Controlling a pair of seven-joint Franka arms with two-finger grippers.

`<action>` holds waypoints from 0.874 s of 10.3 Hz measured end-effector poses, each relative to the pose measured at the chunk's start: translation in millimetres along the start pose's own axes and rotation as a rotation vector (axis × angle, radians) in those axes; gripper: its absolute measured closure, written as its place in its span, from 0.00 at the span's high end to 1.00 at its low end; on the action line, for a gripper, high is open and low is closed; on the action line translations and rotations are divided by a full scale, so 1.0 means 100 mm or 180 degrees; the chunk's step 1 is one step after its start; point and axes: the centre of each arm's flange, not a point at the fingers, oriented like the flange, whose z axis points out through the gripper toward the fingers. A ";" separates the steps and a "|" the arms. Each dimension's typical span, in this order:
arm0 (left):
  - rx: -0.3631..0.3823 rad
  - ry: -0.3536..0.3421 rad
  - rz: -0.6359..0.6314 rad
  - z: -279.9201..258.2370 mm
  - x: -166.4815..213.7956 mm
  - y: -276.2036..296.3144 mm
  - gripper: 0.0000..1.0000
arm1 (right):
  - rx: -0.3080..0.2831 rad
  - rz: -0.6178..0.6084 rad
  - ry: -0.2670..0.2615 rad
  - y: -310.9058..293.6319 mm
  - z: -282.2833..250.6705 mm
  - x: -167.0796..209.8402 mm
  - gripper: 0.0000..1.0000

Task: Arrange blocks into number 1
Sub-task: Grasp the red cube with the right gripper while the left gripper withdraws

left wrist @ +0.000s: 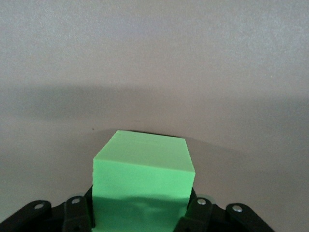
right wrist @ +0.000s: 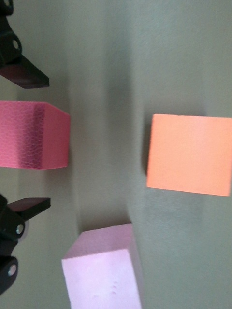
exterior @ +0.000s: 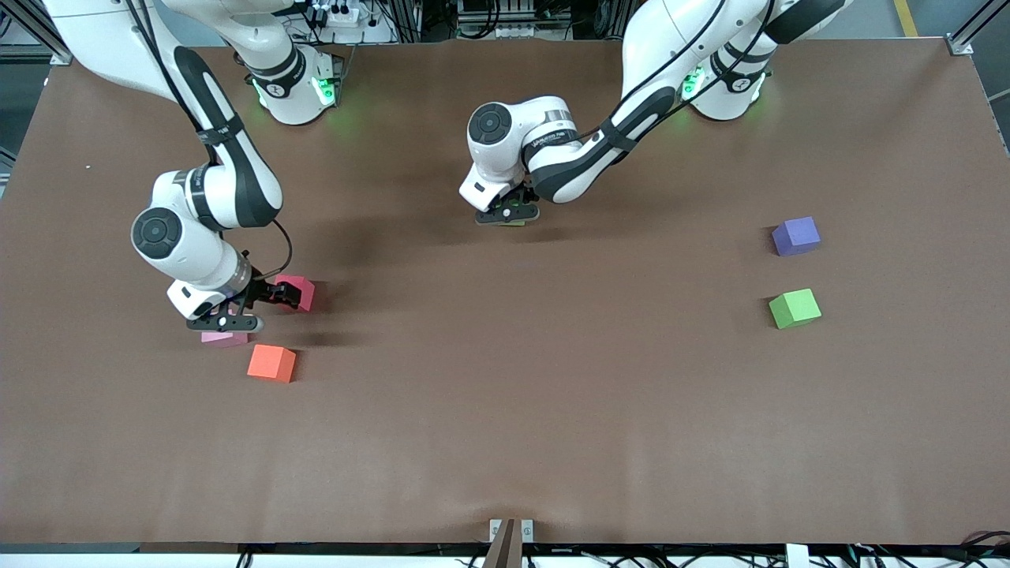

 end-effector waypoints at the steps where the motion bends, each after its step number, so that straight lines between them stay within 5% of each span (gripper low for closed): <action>1: 0.0010 -0.0004 0.0013 0.01 -0.03 0.00 0.63 | -0.0003 -0.0004 -0.0053 0.00 0.07 -0.06 1.00; 9: 0.0038 -0.0016 0.0076 0.07 -0.19 0.05 0.63 | -0.0014 -0.0079 -0.0247 -0.12 0.35 -0.22 0.97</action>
